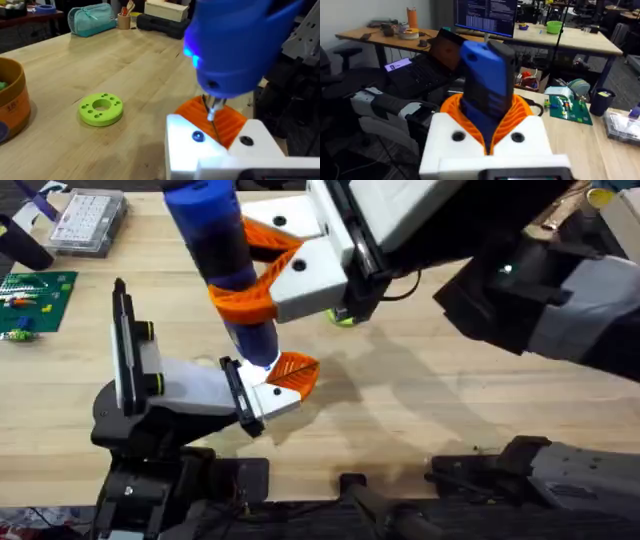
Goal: Pick up the gripper from the table and insert it into the empty holder that is missing its gripper. Then pick up a screw, insert it into the mounting hole, and use the screwdriver to tighten it. Finally, clean up the table by picking up the vegetable and placing it into the bucket.
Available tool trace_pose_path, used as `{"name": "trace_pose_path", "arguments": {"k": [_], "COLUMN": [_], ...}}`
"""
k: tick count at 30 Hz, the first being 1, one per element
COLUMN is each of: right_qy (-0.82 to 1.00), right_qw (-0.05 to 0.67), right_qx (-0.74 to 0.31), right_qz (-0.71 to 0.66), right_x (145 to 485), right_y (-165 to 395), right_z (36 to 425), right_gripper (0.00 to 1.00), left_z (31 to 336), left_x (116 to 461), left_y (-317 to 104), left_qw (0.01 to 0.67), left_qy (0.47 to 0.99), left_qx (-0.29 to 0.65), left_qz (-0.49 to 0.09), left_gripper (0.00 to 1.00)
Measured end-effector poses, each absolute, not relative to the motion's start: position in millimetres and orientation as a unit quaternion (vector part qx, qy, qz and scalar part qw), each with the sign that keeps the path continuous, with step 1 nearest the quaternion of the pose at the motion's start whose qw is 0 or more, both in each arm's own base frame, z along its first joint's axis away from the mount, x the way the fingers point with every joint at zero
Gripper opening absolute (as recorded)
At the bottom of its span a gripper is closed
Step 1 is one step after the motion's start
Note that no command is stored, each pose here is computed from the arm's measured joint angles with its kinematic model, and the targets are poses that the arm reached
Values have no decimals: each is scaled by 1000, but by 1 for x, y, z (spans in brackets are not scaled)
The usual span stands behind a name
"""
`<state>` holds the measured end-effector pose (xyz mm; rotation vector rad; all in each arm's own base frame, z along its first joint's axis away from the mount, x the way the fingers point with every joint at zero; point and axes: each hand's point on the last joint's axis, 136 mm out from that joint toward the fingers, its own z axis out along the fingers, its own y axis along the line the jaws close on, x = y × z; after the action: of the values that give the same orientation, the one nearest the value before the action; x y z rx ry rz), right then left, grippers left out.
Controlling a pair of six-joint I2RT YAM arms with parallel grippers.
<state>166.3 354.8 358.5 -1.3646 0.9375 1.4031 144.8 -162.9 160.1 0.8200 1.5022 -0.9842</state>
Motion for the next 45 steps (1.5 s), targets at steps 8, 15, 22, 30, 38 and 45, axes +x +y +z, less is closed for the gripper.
{"name": "trace_pose_path", "arguments": {"k": [8, 15, 22, 30, 38, 45], "right_qy": [391, 390, 392, 393, 394, 397], "right_qw": [458, 457, 455, 454, 454, 461], "right_qx": [-555, -555, -555, -555, -555, -551], "right_qz": [574, 575, 575, 576, 575, 571], "right_x": [169, 168, 168, 168, 168, 171], "right_y": [359, 359, 359, 359, 359, 360], "right_z": [350, 349, 347, 346, 345, 346], "right_gripper": [26, 26, 26, 26, 26, 26], "left_z": [160, 160, 160, 160, 160, 160], "left_x": [145, 145, 145, 145, 145, 145], "left_y": [-163, -163, -163, -163, -163, -163], "left_qw": [551, 551, 551, 551, 551, 551], "left_qy": [635, 635, 635, 635, 635, 635], "left_qx": [347, 346, 346, 346, 346, 347], "left_qz": [-416, -416, -416, -416, -416, -416], "left_gripper": [4, 4, 4, 4, 4, 4]}}
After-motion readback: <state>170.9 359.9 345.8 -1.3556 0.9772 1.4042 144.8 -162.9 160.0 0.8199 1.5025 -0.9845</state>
